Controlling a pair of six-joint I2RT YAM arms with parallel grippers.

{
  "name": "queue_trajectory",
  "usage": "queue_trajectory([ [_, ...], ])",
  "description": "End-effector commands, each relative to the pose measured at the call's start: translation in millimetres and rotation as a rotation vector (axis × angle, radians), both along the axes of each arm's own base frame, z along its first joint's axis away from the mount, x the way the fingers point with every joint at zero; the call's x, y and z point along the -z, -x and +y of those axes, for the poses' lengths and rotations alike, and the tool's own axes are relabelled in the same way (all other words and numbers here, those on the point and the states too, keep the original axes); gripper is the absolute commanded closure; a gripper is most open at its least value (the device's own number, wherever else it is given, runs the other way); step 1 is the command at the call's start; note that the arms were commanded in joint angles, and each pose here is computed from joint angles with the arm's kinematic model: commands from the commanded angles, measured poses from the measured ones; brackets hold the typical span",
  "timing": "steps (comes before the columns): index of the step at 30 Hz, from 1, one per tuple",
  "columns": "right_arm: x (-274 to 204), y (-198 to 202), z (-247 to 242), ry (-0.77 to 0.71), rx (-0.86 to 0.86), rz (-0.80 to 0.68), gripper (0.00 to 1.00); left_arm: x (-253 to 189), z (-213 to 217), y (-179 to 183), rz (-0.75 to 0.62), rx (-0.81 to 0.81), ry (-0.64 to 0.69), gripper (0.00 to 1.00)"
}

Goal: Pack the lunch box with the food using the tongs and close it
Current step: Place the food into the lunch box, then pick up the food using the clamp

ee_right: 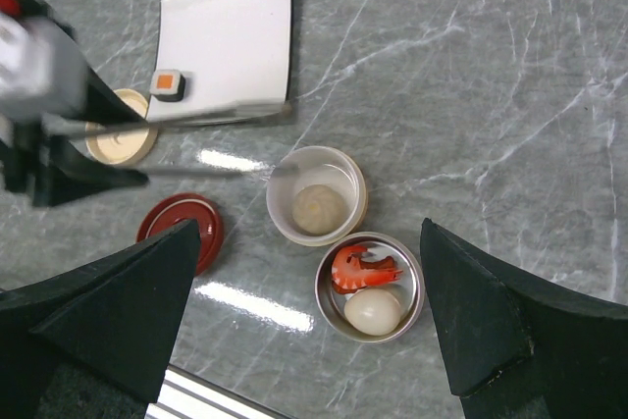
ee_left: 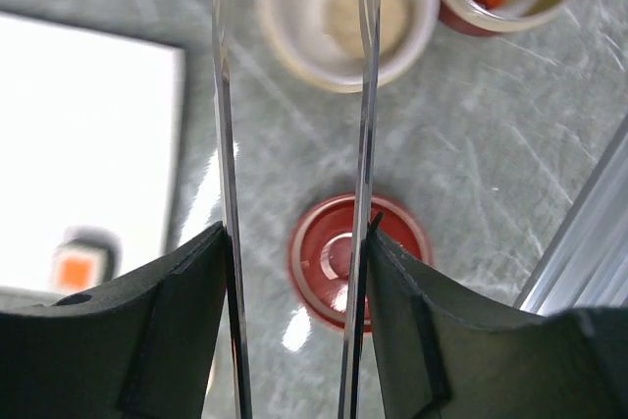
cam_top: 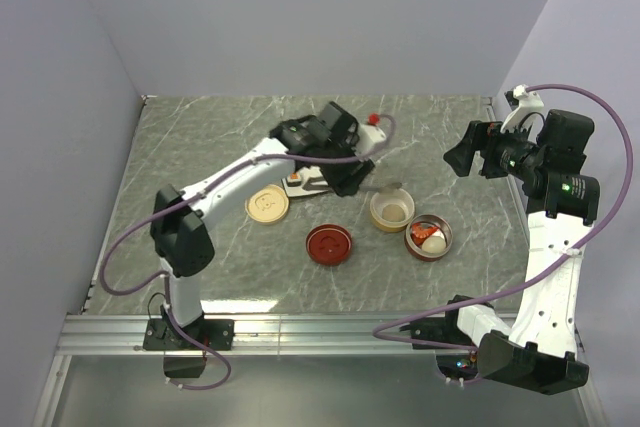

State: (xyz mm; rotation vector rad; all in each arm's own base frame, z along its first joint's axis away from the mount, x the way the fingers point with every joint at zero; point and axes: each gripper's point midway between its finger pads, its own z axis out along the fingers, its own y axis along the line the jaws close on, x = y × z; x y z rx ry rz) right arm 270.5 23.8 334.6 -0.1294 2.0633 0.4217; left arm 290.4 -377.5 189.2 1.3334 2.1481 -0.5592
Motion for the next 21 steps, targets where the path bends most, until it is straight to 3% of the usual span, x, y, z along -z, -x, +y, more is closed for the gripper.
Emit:
queue_trajectory([
  [1,-11,0,-1,0.013,0.0,-0.052,0.0,-56,41,-19,-0.051,-0.072,0.108,0.4],
  [11,-5,-3,2,-0.005,-0.023,-0.036,0.0,-43,157,-48,-0.049,-0.199,0.04,0.39],
  [21,-8,-2,2,-0.003,-0.023,-0.04,0.0,-2,231,-62,0.005,-0.249,-0.069,0.39],
])
